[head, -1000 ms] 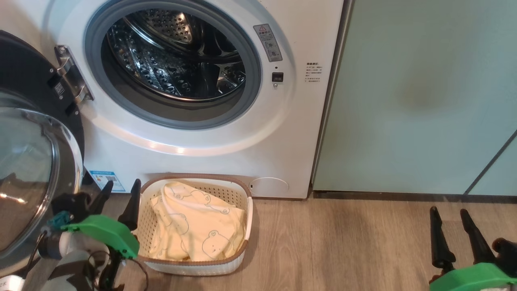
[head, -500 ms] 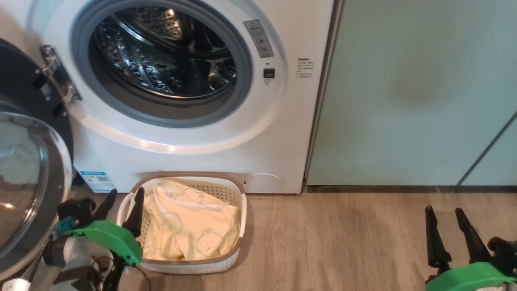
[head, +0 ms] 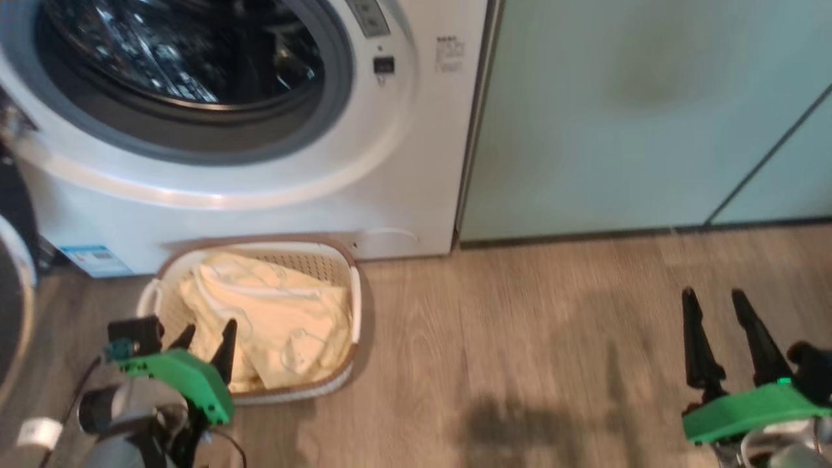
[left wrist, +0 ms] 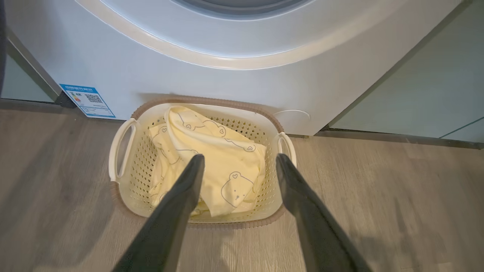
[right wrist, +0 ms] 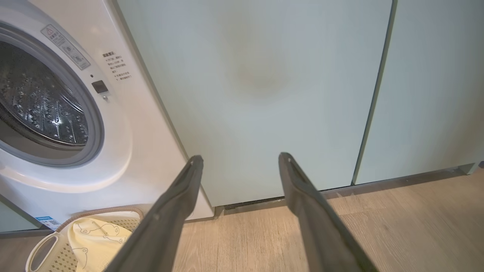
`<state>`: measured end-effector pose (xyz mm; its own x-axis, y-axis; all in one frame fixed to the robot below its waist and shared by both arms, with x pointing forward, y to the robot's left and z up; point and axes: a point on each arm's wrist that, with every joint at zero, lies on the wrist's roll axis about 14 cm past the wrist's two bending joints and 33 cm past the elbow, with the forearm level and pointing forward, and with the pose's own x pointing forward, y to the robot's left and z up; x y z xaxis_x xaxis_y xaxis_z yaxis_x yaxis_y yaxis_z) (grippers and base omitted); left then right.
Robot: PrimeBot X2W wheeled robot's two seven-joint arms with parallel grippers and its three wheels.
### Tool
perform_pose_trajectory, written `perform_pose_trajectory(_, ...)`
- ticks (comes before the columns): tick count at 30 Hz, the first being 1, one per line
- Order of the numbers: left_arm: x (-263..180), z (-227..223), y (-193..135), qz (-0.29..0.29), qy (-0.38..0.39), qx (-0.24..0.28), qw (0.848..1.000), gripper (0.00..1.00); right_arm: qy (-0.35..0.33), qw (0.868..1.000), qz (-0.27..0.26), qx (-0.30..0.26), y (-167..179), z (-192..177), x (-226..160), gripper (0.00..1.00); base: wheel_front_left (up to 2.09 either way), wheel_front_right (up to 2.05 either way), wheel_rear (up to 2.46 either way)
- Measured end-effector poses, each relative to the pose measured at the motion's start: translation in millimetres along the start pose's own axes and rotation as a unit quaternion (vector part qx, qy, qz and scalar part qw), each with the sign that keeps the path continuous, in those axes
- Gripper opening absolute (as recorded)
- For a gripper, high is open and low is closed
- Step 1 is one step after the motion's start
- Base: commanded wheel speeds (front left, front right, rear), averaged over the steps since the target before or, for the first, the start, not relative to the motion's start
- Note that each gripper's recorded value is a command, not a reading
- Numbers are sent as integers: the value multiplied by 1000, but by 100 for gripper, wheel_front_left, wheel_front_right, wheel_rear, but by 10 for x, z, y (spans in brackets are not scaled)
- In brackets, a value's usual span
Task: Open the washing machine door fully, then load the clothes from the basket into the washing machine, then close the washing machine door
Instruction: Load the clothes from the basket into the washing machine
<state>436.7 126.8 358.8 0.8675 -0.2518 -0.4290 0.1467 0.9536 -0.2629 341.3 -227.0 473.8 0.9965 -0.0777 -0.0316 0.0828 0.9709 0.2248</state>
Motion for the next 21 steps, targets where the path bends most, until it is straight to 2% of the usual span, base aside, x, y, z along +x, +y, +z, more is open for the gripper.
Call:
perform_pose_trajectory(8, 428, -423, -17, 3, 87, -32, 996, 100, 23, 1000, -18, -11, -127, -124, 210, 100, 0, 0, 0)
perform_pose_trajectory(21, 1059, -1146, 140, 31, 223, -81, 971, 100, 66, 996, -47, -36, -348, -434, 548, 100, 0, 0, 0)
